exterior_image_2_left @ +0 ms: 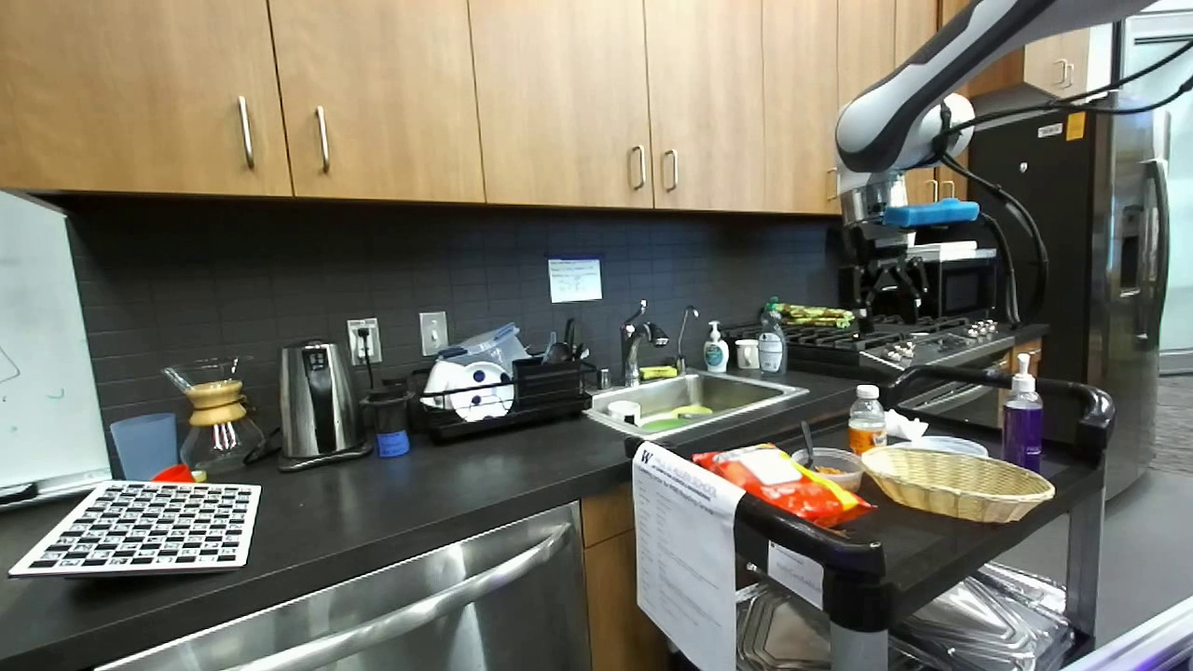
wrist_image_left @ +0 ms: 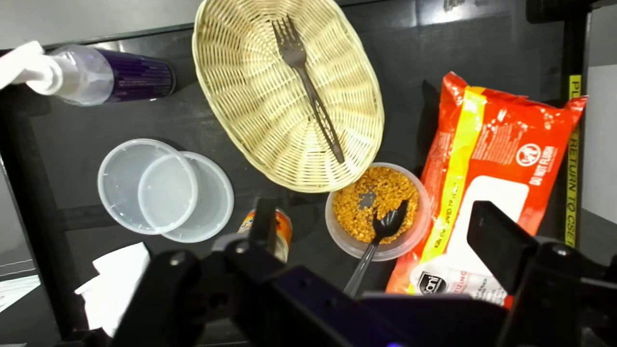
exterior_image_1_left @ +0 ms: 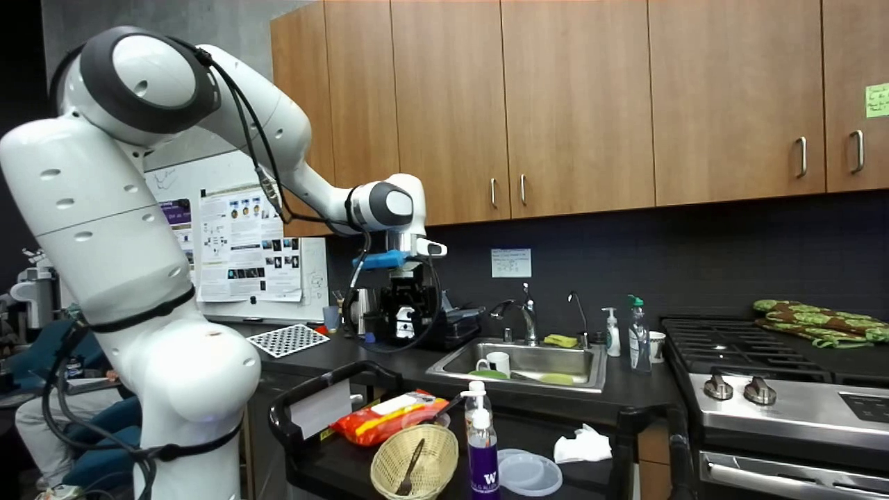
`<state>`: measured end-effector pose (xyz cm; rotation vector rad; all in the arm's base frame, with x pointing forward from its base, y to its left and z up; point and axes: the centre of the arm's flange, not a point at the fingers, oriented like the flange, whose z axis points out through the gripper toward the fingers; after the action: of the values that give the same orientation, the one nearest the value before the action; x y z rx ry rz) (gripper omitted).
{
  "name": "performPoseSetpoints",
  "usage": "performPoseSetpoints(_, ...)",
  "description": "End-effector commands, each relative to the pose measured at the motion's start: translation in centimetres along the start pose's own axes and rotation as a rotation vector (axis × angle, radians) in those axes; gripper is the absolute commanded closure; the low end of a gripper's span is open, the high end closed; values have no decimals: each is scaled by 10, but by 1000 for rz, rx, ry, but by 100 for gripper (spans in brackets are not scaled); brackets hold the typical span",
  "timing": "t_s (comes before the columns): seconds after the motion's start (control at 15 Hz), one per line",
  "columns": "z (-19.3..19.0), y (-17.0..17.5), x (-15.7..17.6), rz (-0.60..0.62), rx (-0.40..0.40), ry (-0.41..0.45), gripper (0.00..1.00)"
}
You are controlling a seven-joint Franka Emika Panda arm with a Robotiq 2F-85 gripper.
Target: Pick up the bottle with the orange label then set it back down on the service trolley.
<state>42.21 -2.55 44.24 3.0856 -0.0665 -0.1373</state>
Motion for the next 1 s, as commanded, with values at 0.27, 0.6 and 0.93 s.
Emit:
performPoseSetpoints(0.27,45,41,54,-36,14,30,0)
performPoseSetpoints(0.6,70,64,80,-13,19,35,0)
performPoseSetpoints(0.93,91,77,94,-19,26,26,0)
